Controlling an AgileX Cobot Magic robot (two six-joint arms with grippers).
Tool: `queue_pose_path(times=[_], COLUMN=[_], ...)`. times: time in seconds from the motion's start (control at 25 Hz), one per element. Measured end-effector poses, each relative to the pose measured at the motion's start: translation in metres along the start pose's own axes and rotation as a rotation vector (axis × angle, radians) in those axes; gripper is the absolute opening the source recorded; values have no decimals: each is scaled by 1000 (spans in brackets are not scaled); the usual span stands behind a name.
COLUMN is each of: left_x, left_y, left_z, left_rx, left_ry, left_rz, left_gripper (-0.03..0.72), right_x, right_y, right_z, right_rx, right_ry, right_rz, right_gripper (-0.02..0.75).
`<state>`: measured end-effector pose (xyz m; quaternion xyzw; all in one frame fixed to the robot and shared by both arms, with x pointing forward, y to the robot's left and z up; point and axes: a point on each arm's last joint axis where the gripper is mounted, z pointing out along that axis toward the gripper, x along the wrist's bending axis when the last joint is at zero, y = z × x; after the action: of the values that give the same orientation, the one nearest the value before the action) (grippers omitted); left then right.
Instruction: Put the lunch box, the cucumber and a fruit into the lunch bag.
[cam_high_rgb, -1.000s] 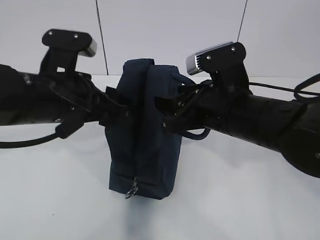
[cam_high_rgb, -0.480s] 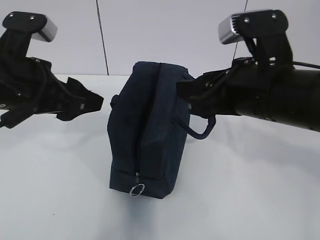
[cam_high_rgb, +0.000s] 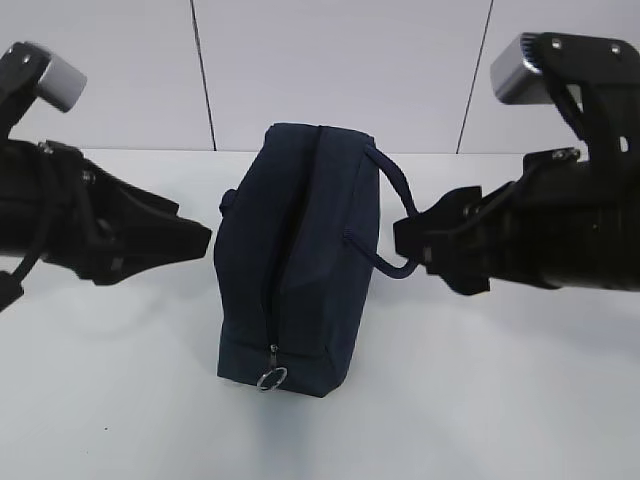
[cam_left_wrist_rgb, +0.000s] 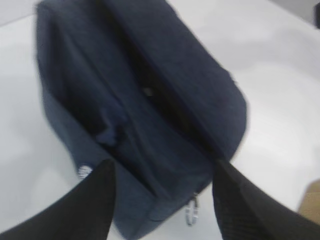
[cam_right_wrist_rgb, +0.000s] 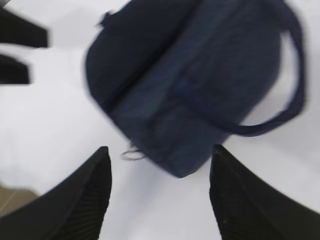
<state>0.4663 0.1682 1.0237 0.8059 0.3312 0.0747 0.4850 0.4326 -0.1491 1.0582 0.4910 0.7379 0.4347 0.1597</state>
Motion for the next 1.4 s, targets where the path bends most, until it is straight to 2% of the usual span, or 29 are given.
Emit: queue_pose_path(times=[0.08, 0.2, 0.32, 0.44, 0.64, 0.8, 1.16, 1.4], left_x=[0, 4, 3, 1, 5, 10, 18, 21], left_y=[-11, -23, -23, -22, -28, -35, -50, -54], left_z=[-2, -4, -5, -4, 5, 14, 33, 39], left_rx=[-29, -45, -69, -78, -61, -31, 12, 9], left_ry=[-49, -47, -64, -90, -117, -126, -173, -180], left_rz=[-8, 0, 43, 69, 51, 15, -34, -37], left_gripper=[435, 435, 435, 435, 435, 435, 434, 434], right_x=[15, 38, 48, 49, 50, 49, 51, 49], right_y=[-6, -15, -26, -35, -43, -55, -60, -70], right_z=[-2, -3, 5, 15, 30, 45, 61, 65], right_rx=[29, 55, 96, 103, 30, 71, 70, 97], right_ry=[48, 128, 158, 169, 207, 193, 197, 188], right_rz=[-31, -105, -133, -116, -63, -29, 33, 49], right_gripper=[486, 486, 486, 486, 487, 486, 487, 486])
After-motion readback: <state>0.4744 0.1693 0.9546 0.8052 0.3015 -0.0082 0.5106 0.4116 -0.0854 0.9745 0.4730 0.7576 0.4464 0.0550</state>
